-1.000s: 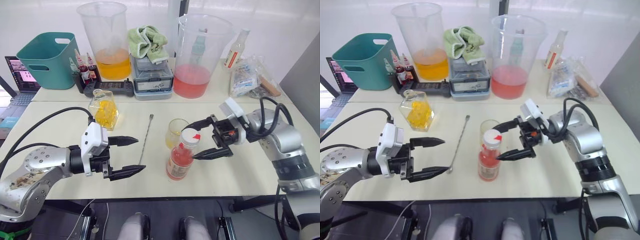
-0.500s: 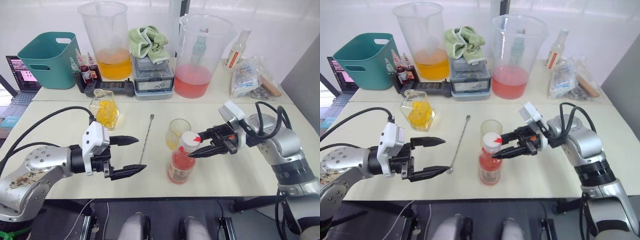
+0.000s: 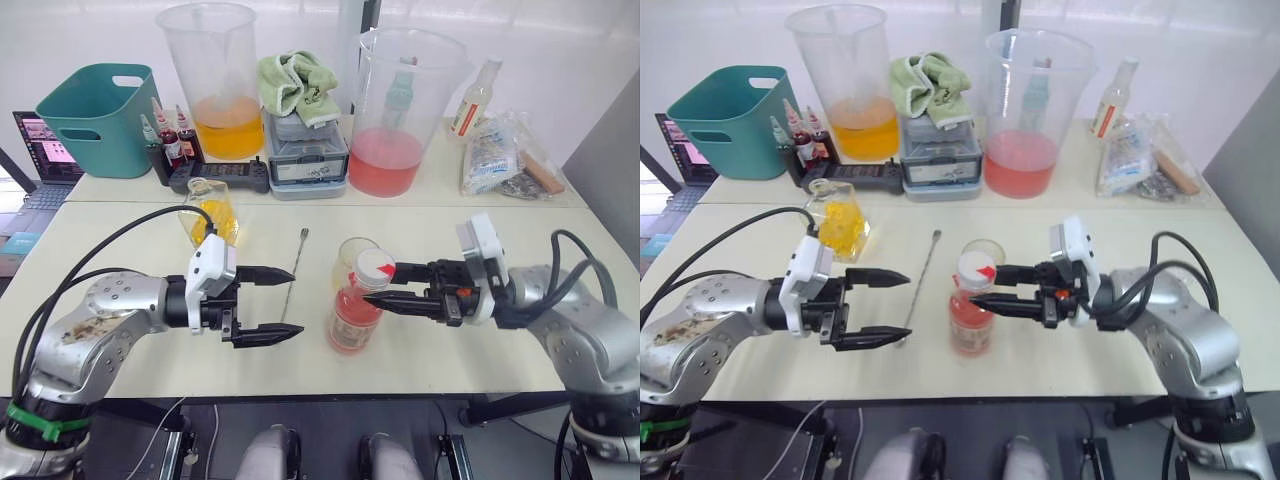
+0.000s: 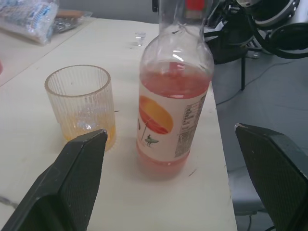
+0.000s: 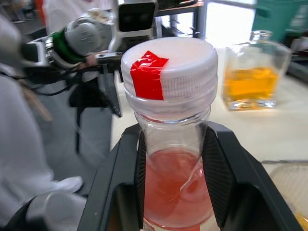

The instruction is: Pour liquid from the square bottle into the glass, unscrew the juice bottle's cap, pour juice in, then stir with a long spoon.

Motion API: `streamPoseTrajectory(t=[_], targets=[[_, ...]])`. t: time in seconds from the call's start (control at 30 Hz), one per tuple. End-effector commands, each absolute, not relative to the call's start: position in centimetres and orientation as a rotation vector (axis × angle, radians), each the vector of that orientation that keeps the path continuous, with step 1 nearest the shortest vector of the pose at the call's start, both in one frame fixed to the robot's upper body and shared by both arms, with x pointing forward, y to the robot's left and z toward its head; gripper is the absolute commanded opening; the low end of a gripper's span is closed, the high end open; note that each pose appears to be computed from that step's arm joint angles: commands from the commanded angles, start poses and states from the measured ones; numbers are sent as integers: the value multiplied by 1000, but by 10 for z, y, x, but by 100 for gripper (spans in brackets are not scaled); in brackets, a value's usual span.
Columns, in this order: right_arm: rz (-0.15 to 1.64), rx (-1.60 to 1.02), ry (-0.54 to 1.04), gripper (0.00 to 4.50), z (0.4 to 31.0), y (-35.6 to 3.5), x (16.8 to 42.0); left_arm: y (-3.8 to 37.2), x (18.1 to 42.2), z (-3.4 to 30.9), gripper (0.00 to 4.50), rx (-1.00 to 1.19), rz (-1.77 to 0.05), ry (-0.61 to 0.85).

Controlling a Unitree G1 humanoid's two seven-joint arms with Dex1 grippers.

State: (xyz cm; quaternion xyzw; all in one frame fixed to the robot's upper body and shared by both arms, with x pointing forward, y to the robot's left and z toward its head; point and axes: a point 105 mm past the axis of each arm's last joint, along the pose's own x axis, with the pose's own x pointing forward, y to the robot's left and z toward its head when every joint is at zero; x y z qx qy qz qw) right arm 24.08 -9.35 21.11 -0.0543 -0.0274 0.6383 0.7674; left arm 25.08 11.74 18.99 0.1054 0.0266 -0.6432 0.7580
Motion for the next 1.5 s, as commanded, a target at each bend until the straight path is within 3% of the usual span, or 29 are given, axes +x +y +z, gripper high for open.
streamPoseTrajectory(t=[0.03, 0.33, 0.57, 0.6, 0.83, 1.13, 1.3, 1.5], targets=[[1296, -144, -151, 116, 222, -86, 231, 113, 252, 195, 450, 260, -1445, 22], [1034, -115, -123, 114, 201, -84, 234, 110, 257, 196, 450, 272, -1484, 19], [1036, -75, -81, 113, 196, -83, 233, 109, 257, 195, 450, 268, -1473, 14], [1038, -71, -79, 217, 196, -84, 234, 110, 257, 195, 450, 268, -1470, 13], [1124, -177, -59, 446, 206, -101, 238, 111, 253, 195, 450, 268, -1465, 16], [1222, -206, 24, 446, 223, -145, 220, 107, 254, 208, 450, 205, -1457, -20], [1169, -210, 63, 446, 238, -174, 219, 94, 257, 216, 450, 175, -1487, -63], [1131, -239, 89, 446, 240, -183, 216, 73, 259, 217, 450, 161, -1520, -79]])
